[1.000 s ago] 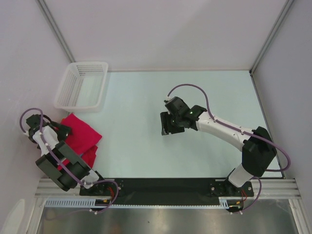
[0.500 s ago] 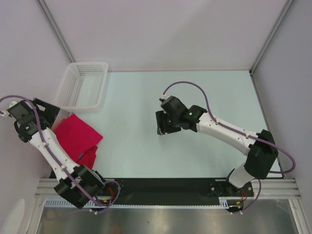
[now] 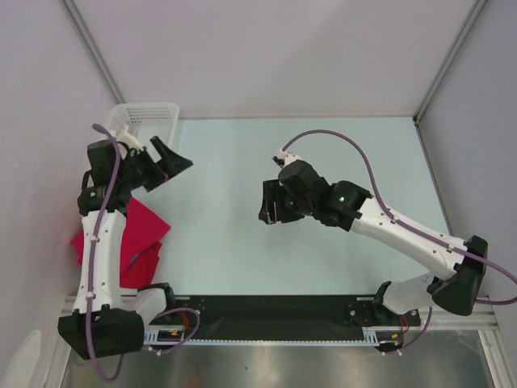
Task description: Fold and stack the t-shirts
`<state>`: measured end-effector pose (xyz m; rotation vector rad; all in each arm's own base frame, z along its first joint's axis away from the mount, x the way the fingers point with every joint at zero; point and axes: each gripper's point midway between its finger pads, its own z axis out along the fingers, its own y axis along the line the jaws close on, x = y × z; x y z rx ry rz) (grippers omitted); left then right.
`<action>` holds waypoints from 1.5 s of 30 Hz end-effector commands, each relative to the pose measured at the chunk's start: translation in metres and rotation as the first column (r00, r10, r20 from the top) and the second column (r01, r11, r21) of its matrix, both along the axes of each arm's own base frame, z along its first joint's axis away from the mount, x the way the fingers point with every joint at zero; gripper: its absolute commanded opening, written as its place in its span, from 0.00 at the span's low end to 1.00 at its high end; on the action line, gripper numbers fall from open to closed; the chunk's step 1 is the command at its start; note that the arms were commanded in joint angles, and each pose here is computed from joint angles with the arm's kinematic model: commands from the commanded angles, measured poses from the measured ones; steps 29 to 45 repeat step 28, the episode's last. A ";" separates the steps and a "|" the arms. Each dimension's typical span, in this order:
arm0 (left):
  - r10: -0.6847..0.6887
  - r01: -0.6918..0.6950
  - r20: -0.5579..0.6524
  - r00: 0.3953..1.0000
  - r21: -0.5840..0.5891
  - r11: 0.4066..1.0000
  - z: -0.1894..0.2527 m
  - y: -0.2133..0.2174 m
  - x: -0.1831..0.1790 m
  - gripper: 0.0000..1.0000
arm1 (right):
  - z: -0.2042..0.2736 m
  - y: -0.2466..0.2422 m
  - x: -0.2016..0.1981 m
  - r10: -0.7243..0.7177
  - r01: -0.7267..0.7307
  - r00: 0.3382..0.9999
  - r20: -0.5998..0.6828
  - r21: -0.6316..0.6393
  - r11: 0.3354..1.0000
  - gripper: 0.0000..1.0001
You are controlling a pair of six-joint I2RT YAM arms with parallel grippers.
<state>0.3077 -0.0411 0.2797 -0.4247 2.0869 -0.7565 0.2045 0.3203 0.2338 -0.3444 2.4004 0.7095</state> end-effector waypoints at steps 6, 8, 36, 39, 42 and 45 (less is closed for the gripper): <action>-0.484 0.434 0.333 0.809 0.216 0.874 0.084 -0.118 -0.057 1.00 | 0.047 -0.001 -0.017 -0.076 0.060 0.996 0.056 0.244 0.968 0.62; -0.522 0.451 0.261 0.812 0.286 0.845 0.067 -0.131 -0.056 1.00 | 0.043 -0.002 -0.014 -0.095 0.080 0.994 0.054 0.231 0.970 0.63; -0.443 0.222 0.278 0.852 0.574 0.788 0.071 -0.143 -0.037 1.00 | 0.036 -0.090 0.032 -0.425 0.467 0.871 0.246 -0.148 0.872 0.64; -0.443 0.222 0.278 0.852 0.574 0.788 0.071 -0.143 -0.037 1.00 | 0.036 -0.090 0.032 -0.425 0.467 0.871 0.246 -0.148 0.872 0.64; -0.443 0.222 0.278 0.852 0.574 0.788 0.071 -0.143 -0.037 1.00 | 0.036 -0.090 0.032 -0.425 0.467 0.871 0.246 -0.148 0.872 0.64; -0.443 0.222 0.278 0.852 0.574 0.788 0.071 -0.143 -0.037 1.00 | 0.036 -0.090 0.032 -0.425 0.467 0.871 0.246 -0.148 0.872 0.64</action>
